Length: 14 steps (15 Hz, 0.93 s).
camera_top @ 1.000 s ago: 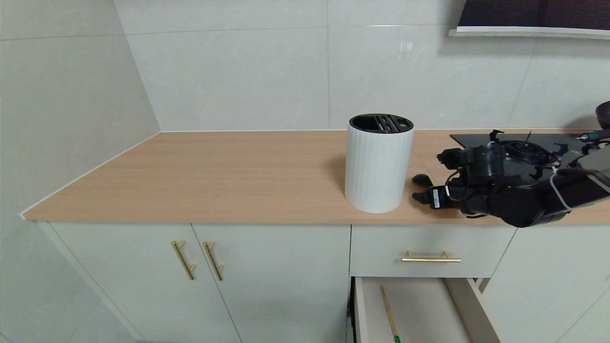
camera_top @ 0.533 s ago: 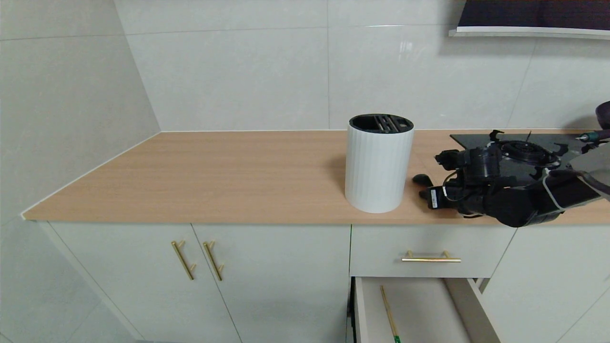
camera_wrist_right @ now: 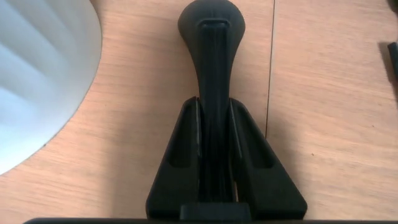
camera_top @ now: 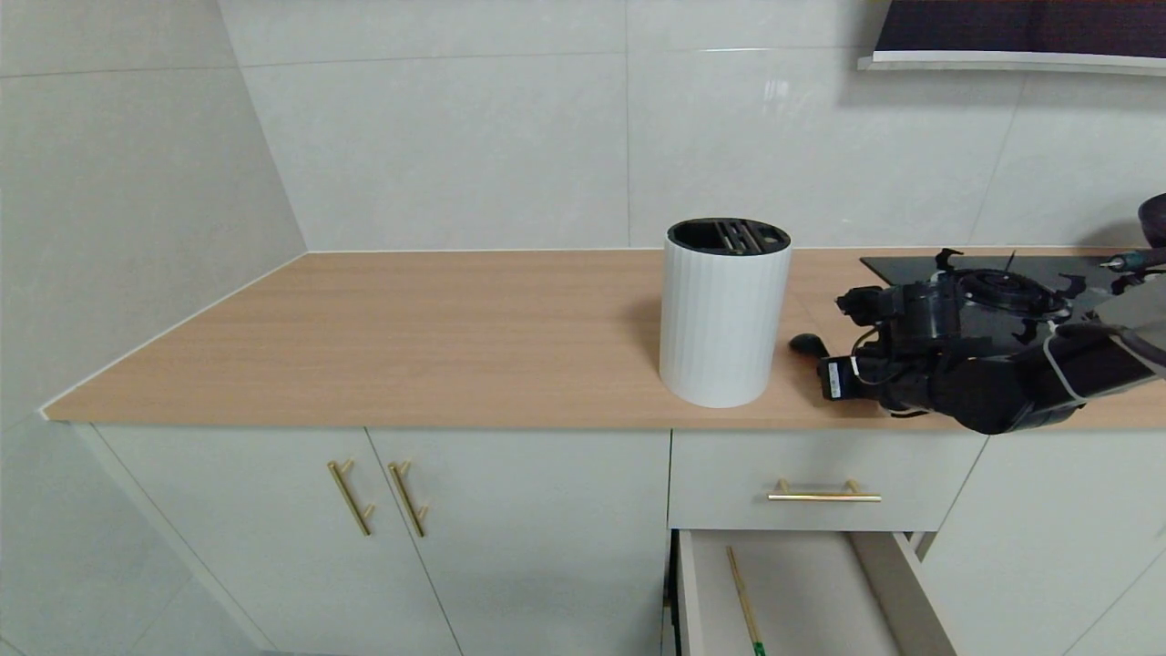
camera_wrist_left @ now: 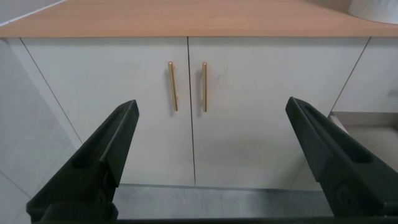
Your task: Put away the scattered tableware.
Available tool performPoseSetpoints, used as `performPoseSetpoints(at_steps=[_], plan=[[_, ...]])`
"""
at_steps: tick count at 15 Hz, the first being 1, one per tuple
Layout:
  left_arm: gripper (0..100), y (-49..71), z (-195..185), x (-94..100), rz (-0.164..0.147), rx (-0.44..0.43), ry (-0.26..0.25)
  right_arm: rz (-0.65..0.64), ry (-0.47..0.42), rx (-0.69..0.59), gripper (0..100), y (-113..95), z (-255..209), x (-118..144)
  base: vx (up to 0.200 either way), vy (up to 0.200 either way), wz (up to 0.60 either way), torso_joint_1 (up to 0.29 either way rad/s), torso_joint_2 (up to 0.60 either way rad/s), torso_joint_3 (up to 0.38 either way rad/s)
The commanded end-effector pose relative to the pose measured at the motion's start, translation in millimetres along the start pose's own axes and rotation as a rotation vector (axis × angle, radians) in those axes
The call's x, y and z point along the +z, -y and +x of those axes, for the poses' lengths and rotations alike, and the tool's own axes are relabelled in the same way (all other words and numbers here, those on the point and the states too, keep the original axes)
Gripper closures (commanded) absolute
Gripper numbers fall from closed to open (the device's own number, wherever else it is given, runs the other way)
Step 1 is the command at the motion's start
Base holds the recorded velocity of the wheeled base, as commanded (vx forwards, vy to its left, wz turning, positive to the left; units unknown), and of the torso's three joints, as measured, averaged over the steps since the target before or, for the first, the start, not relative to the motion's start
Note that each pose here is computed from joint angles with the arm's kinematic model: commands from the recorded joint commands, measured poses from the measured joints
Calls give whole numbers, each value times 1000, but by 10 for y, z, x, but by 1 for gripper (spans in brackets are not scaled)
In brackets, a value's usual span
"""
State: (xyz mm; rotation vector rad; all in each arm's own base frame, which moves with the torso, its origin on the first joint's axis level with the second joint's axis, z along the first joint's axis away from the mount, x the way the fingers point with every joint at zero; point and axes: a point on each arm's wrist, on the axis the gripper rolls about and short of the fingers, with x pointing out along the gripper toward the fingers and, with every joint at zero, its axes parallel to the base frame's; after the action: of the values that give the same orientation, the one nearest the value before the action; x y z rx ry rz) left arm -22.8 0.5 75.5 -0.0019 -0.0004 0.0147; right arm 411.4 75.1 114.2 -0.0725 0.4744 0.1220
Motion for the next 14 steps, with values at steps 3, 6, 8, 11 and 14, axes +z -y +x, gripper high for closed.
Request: performPoseSetpoints(at_steps=[3, 6, 8, 11, 14], plan=[[0, 0, 0, 0, 0, 1, 0, 42, 49, 6, 100, 11, -436, 157, 0, 0, 0, 0, 0, 0], [0, 0, 0, 0, -1, 1, 0, 44, 43, 26, 100, -8, -956, 66, 0, 0, 0, 0, 0, 0], [0, 0, 0, 0, 0, 1, 0, 45, 28, 32, 100, 17, -1293, -84, 0, 0, 0, 0, 0, 0], [0, 0, 0, 0, -1, 1, 0, 43, 11, 79, 100, 44, -1766, -358, 0, 0, 0, 0, 0, 0], [0, 0, 0, 0, -1, 1, 0, 42, 25, 104, 100, 57, -2005, -475, 0, 0, 0, 0, 0, 0]])
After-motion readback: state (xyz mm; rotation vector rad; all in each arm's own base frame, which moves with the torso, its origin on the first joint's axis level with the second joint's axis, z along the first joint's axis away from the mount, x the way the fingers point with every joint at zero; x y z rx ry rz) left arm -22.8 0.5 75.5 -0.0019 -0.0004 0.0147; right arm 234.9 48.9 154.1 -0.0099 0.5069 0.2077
